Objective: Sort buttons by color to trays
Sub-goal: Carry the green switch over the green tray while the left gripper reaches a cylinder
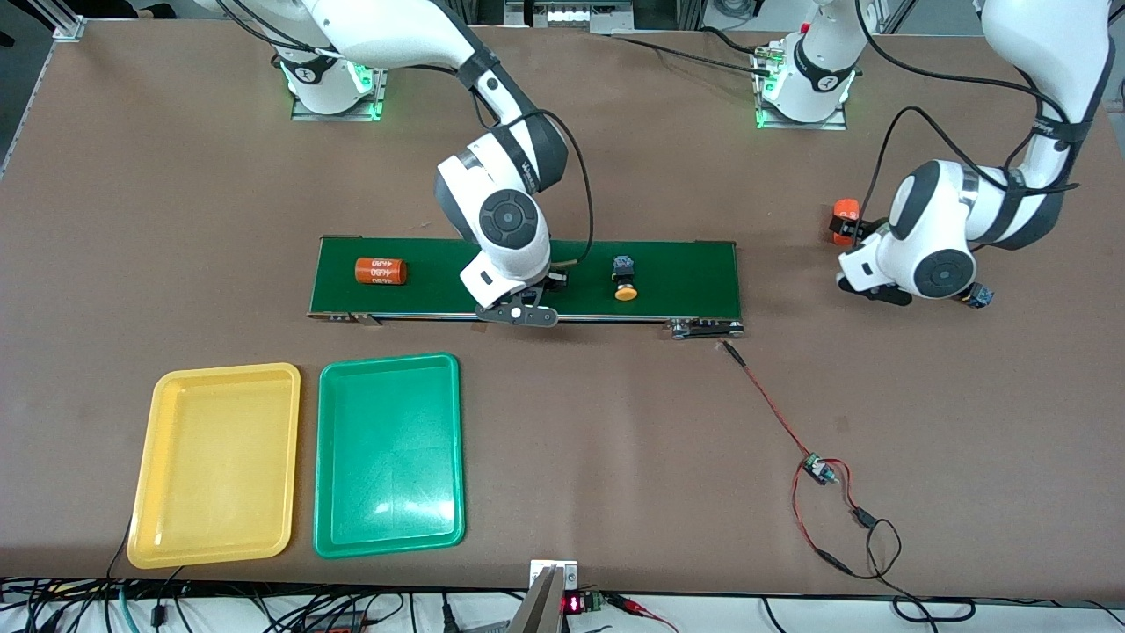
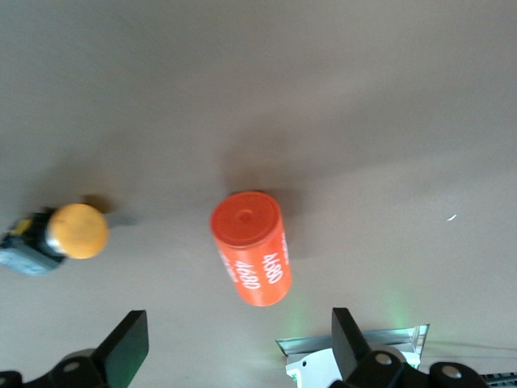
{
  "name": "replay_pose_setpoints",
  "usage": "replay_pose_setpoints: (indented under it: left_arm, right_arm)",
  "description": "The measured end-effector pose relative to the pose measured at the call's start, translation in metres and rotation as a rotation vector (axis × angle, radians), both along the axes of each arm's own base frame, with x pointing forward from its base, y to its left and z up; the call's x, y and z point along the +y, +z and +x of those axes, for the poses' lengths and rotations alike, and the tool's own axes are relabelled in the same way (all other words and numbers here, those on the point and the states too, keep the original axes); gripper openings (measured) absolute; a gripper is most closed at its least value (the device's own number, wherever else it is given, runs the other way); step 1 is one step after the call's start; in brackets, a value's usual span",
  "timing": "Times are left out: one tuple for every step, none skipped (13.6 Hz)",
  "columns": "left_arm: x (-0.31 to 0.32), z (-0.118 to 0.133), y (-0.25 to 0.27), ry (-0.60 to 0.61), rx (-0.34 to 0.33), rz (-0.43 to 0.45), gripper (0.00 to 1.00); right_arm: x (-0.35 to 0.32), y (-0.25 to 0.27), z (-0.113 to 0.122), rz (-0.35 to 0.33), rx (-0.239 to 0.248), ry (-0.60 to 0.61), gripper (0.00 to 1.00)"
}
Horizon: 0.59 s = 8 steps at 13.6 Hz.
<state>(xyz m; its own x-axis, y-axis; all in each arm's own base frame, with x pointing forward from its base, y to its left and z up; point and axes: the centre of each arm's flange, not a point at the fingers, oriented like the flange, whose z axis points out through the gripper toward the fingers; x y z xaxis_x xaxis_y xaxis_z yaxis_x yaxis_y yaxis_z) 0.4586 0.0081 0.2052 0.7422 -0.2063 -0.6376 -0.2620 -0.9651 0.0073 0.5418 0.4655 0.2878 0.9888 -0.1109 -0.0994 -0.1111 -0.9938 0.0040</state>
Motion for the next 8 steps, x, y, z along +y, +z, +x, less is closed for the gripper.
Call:
replay_pose_setpoints:
  left_arm:
    - [-0.001,-0.006,-0.011,-0.001,-0.014,-0.012,1.00]
    - [-0.001,-0.012,-0.021,0.000,-0.027,-0.023,1.00]
    - [-0.001,-0.019,-0.029,0.001,-0.025,-0.029,1.00]
    - [-0.001,-0.027,-0.036,0.000,-0.017,-0.033,1.00]
    - [-0.002,-0.032,-0.041,0.000,-0.020,-0.038,1.00]
    - [-0.002,-0.034,-0.044,0.000,-0.035,-0.044,1.00]
    - [0.000,-0.036,-0.048,0.004,-0.052,-0.050,0.99]
    - [0.002,-0.039,-0.051,0.007,-0.062,-0.055,0.97]
  right_arm:
    - [-0.007,0.010,0.008,0.009,-0.014,-0.015,0.42]
    - [-0.017,0.019,0.018,0.017,-0.026,-0.034,0.42]
    - [-0.030,0.026,0.031,0.025,-0.038,-0.058,0.42]
    - [-0.044,0.033,0.045,0.033,-0.051,-0.078,0.42]
    - [-0.061,0.037,0.060,0.039,-0.060,-0.087,0.42]
    - [-0.080,0.040,0.073,0.043,-0.066,-0.084,0.42]
    - [-0.099,0.040,0.085,0.044,-0.069,-0.076,0.42]
    - [-0.120,0.039,0.096,0.045,-0.071,-0.068,0.42]
